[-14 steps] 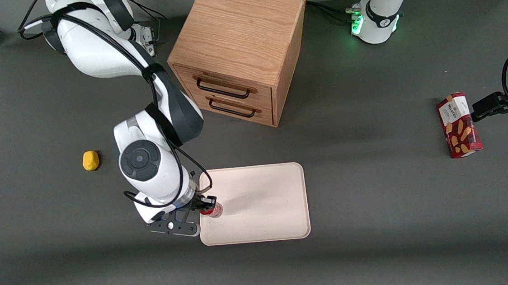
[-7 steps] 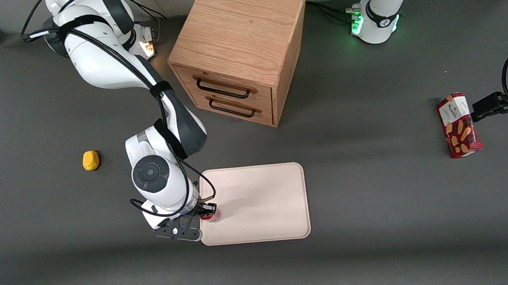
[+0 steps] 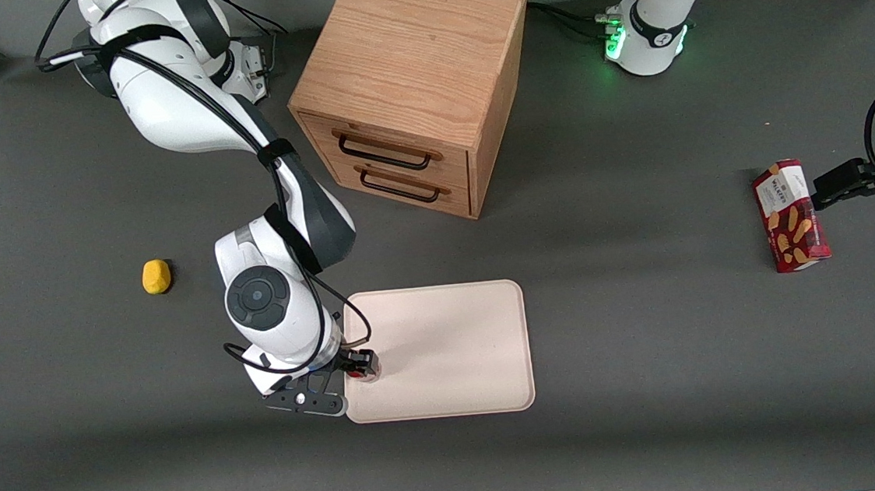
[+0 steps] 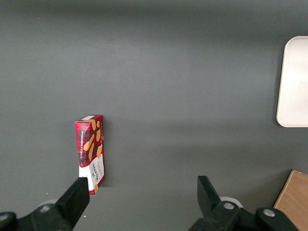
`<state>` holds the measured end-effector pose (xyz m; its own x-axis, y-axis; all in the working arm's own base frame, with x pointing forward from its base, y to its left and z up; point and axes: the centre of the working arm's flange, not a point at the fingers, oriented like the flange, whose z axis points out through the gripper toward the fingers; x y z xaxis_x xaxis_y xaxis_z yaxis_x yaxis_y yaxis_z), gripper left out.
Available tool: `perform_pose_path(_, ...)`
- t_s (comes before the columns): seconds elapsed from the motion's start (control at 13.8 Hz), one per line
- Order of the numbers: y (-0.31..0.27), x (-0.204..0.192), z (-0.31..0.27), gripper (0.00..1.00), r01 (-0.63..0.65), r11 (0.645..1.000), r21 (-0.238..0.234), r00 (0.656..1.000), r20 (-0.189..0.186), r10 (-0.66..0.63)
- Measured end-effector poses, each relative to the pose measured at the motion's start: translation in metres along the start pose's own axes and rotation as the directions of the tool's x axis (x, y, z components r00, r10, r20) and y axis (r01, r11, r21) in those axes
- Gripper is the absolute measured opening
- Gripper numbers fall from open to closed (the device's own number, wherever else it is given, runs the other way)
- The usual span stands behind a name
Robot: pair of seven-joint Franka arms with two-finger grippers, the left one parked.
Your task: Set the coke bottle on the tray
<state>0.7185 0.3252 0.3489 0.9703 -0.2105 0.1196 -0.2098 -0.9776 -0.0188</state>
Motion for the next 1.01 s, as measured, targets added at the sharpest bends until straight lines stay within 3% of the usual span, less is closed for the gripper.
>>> perform_pose_path(0.14,0.003,-0.001,-0.019,1.0,-0.002,1.0,-0.006,1.0,0.007,0.002)
perform_pose_path(0.36,0.019,-0.012,-0.088,1.0,-0.008,0.998,-0.057,0.997,0.076,0.013)
perform_pose_path(0.58,0.051,-0.032,-0.188,1.0,-0.024,0.996,-0.081,0.992,0.118,0.033)
perform_pose_path(0.72,0.082,-0.041,-0.24,1.0,-0.037,0.995,-0.091,0.989,0.141,0.05)
perform_pose_path(1.01,0.181,-0.035,-0.292,1.0,0.059,0.996,-0.072,0.979,0.199,-0.043)
